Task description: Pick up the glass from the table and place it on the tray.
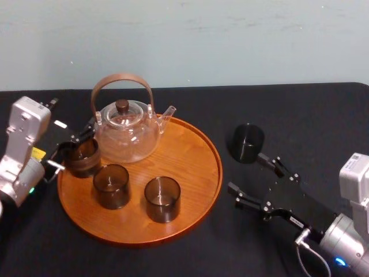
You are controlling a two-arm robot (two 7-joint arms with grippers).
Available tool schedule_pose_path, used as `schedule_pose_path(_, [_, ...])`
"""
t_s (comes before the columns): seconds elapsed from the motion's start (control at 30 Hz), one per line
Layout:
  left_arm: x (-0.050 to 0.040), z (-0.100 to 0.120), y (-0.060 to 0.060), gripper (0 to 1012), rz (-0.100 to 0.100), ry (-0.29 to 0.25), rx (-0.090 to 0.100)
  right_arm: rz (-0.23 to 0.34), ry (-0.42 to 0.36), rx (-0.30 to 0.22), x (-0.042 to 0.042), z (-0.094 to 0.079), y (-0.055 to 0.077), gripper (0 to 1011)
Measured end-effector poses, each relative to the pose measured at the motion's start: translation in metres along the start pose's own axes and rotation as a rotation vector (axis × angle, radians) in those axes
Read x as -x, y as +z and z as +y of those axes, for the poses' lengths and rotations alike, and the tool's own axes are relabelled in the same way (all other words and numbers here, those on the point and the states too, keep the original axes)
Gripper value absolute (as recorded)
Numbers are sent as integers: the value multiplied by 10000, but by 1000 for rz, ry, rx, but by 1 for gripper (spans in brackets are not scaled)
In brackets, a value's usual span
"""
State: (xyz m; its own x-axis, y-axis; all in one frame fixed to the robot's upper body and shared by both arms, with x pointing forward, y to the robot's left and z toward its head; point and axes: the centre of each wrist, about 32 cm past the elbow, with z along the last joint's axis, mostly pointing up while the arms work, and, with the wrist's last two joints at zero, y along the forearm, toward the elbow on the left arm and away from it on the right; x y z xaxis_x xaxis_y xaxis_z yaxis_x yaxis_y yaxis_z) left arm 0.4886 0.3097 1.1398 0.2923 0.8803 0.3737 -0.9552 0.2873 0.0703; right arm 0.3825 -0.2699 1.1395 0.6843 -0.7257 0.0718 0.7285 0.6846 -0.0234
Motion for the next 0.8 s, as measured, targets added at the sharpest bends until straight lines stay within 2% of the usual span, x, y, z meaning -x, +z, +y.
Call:
schedule_pose_path(0.4, [0, 0, 0, 1001, 0, 0, 0, 41, -67, 32, -24, -145, -99, 1002])
schedule_pose_path(0.57, [0, 0, 0, 1001, 0, 0, 0, 67, -106, 45, -85, -190, -155, 1002])
schedule_pose_path(0.6, [0, 0, 0, 1001, 0, 0, 0, 79, -123, 49, -127, -201, -175, 1002])
schedule_pose_path(0.8, [0, 0, 0, 1001, 0, 0, 0, 87, -158, 62, -224, -197, -205, 1002])
